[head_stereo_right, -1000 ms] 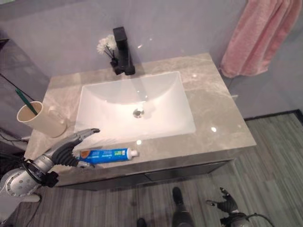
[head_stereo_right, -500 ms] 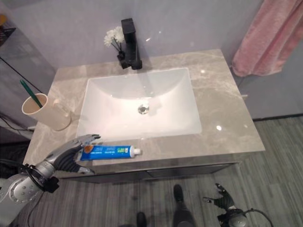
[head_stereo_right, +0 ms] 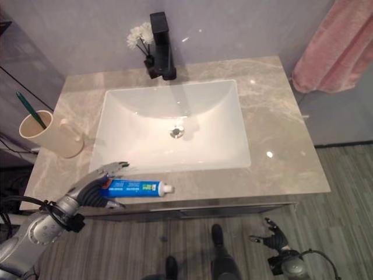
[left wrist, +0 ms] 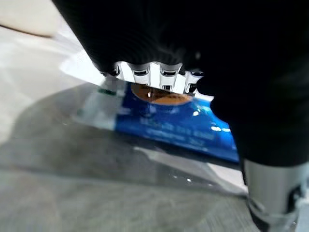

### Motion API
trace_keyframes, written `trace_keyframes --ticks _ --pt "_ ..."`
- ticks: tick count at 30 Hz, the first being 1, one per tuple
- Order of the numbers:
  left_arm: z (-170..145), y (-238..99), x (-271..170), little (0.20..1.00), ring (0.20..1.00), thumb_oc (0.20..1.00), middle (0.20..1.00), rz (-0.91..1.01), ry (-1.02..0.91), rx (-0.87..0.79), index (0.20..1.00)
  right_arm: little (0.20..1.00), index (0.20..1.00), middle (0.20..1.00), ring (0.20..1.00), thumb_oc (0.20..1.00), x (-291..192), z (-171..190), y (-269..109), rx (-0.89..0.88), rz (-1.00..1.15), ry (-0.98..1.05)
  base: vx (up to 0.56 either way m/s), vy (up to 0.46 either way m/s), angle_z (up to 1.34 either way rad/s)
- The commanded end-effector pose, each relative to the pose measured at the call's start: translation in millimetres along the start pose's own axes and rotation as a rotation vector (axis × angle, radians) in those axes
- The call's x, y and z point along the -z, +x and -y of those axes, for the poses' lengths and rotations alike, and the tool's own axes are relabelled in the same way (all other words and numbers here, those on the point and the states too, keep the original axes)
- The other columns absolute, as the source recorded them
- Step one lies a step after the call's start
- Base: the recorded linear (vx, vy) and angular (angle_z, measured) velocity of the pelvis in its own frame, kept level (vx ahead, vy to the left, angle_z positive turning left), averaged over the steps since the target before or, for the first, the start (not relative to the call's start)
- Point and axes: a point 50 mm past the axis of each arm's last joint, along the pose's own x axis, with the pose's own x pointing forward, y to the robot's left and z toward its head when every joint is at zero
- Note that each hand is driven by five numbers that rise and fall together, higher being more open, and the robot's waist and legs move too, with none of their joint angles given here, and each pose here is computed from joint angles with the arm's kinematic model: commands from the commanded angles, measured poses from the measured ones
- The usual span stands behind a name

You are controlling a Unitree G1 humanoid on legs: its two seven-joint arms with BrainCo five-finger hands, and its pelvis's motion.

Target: Put brush and paste in cup on sink, flatten towel.

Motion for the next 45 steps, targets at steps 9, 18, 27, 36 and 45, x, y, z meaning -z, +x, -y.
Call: trace_keyframes --ticks 9,18,27,36,45 --pt "-6 12 -20 0.755 0.755 0.755 0.755 0.123 -0.089 -0.058 0.755 1.0 1.0 1.0 1.0 1.0 -10 0 3 -0.003 0.053 -0.058 0.02 0.006 0.01" --pt "-1 13 -21 0.699 0.699 0.699 0.699 0.124 -0.196 -0.038 0.699 1.0 1.0 1.0 1.0 1.0 -9 -3 3 -0.023 0.042 -0.061 0.0 0.0 0.0" --pt "4 11 -14 0.2 0.2 0.2 0.2 0.085 -0.21 -0.02 0.2 1.0 1.0 1.0 1.0 1.0 -5 -2 2 -0.02 0.027 -0.06 0.0 0.0 0.0" --pt "9 10 -12 0.2 0.2 0.2 0.2 0.071 -0.139 -0.007 0.2 1.0 1.0 1.0 1.0 1.0 -4 -1 2 -0.002 0.026 -0.057 0.01 -0.007 0.0" --pt "5 14 -22 0.2 0.2 0.2 0.2 0.134 -0.106 -0.04 0.2 1.0 1.0 1.0 1.0 1.0 2 -4 2 0.005 0.0 -0.068 0.01 -0.002 0.0"
